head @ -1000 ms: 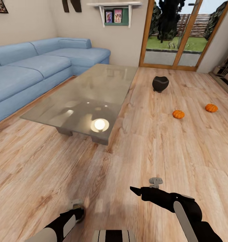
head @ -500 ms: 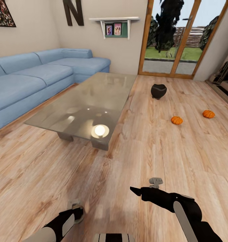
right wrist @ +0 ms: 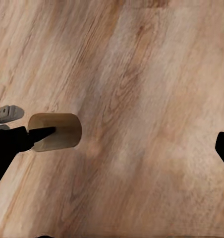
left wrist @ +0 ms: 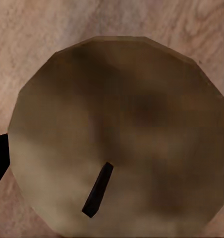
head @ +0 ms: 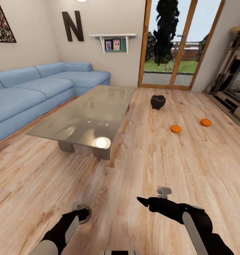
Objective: Place each of the two pumpkins and all three candles from the living room inside a cabinet in the living room (use any cabinet), then make sure every cabinet is closed, and position the cauldron so it is next to a table in the living room.
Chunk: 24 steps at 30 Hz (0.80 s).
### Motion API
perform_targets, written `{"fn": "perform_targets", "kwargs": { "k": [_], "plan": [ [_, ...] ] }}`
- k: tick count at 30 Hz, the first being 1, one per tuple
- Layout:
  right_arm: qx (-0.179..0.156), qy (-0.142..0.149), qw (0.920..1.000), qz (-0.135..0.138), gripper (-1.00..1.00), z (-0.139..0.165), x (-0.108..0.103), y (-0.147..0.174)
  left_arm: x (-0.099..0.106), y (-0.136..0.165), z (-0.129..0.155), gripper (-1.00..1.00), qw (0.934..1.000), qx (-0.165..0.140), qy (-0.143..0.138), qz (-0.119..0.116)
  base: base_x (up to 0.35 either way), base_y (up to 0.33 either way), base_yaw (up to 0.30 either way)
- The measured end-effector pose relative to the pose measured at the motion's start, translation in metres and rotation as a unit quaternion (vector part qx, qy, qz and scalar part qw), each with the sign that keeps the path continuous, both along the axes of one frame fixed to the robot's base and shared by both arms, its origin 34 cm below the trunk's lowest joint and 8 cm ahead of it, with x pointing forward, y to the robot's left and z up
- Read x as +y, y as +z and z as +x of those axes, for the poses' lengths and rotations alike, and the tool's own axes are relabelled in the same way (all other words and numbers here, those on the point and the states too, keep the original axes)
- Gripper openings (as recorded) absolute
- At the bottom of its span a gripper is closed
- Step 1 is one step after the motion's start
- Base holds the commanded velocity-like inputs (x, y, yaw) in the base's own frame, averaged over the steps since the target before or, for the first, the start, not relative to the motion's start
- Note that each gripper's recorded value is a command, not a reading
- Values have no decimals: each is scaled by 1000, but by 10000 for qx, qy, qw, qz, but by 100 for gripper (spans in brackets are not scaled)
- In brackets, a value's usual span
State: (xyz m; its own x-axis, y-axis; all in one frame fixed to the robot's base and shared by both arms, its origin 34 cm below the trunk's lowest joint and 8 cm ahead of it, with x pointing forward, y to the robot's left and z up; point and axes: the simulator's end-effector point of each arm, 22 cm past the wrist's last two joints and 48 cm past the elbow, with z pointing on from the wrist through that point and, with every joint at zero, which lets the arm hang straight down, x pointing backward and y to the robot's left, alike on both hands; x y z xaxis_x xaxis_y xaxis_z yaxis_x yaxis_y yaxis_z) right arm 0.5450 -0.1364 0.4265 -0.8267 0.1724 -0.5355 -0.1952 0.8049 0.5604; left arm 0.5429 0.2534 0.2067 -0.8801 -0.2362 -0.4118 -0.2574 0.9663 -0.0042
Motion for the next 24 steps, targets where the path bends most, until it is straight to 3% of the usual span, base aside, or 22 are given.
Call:
{"fn": "perform_targets", "kwargs": {
  "k": [2,8,15,18,21,24],
  "plan": [
    [-47,-53,10000,-22,100,2,-4,4,0,8,3,-100,10000,-15,-18,-16,-52,0,-210],
    [-198,-677,9973,-193,100,17,-56,17,-3,29,9,-100,9999,90,-110,-64,-13,0,-213],
    [-184,-1279,9875,-899,100,22,-104,16,-9,52,15,-100,9995,188,-221,-134,-1,0,-214],
    [-173,-1505,9815,-1170,100,22,-120,18,-15,75,26,-100,9994,166,-289,-135,0,0,-214],
    [-163,-1739,9733,-1492,100,22,-137,20,-19,117,48,-100,9995,-21,-298,-59,0,0,-212],
    [-95,-2107,9568,-2004,100,20,-164,22,-32,146,54,-100,9991,-12,-427,-57,0,0,-204]
  ]
}}
